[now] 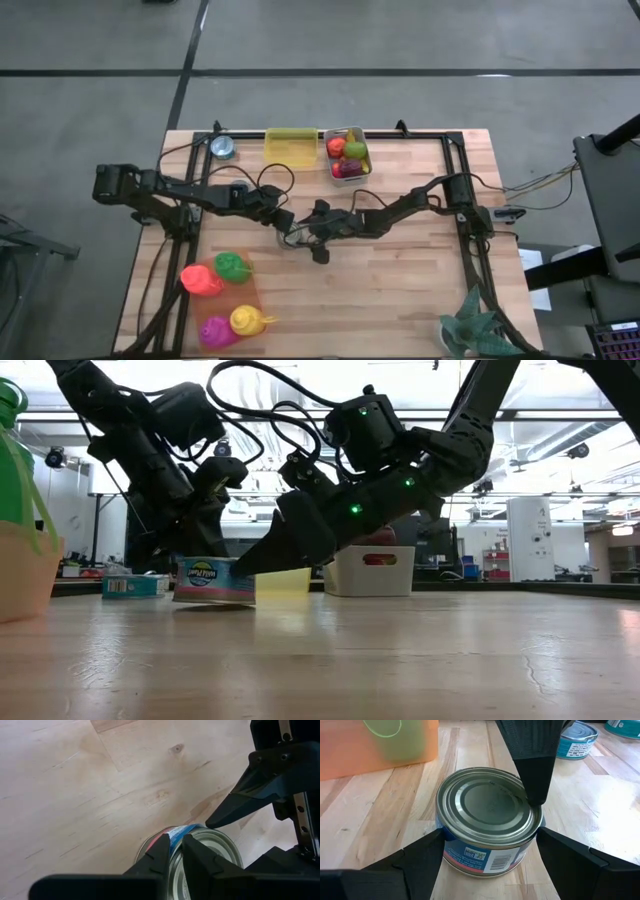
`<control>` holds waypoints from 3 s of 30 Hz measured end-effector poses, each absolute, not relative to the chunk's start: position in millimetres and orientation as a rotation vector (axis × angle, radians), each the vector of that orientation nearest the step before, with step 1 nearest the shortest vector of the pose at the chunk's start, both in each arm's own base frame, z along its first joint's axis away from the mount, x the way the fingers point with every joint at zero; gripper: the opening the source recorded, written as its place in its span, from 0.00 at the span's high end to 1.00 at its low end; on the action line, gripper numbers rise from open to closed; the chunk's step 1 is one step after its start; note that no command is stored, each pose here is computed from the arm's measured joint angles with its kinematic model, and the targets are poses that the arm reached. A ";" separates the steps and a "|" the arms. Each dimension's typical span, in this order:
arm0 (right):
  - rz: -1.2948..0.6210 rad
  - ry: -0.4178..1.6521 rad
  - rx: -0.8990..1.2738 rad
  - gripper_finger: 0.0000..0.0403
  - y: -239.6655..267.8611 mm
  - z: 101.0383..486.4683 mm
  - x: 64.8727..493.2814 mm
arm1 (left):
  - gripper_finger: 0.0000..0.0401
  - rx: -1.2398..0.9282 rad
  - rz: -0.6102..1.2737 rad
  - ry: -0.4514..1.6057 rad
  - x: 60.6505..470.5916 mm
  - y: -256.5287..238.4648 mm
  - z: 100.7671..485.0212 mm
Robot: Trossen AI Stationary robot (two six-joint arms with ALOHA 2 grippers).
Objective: Pick & Place Food Item
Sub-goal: Put the blue and pink tuna can into the yellow bin
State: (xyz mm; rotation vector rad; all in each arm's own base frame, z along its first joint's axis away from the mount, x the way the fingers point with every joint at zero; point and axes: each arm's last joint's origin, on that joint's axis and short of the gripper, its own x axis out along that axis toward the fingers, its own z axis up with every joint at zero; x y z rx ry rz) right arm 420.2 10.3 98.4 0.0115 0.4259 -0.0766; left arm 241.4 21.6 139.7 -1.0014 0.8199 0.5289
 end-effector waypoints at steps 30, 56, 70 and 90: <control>-0.185 0.268 -0.069 0.24 5.1 134.3 434.9 | 0.89 -0.968 0.583 0.782 239.5 23.5 141.1; -0.328 0.351 -0.059 0.24 -31.9 119.7 432.9 | 0.89 -0.965 0.586 0.781 239.4 23.7 141.3; -0.336 0.410 -0.076 0.24 -32.1 126.7 428.4 | 0.89 -0.815 0.457 0.715 235.4 23.7 167.8; -0.202 0.353 -0.030 0.24 -23.2 183.2 329.3 | 0.89 -0.523 0.262 0.380 213.4 21.2 256.5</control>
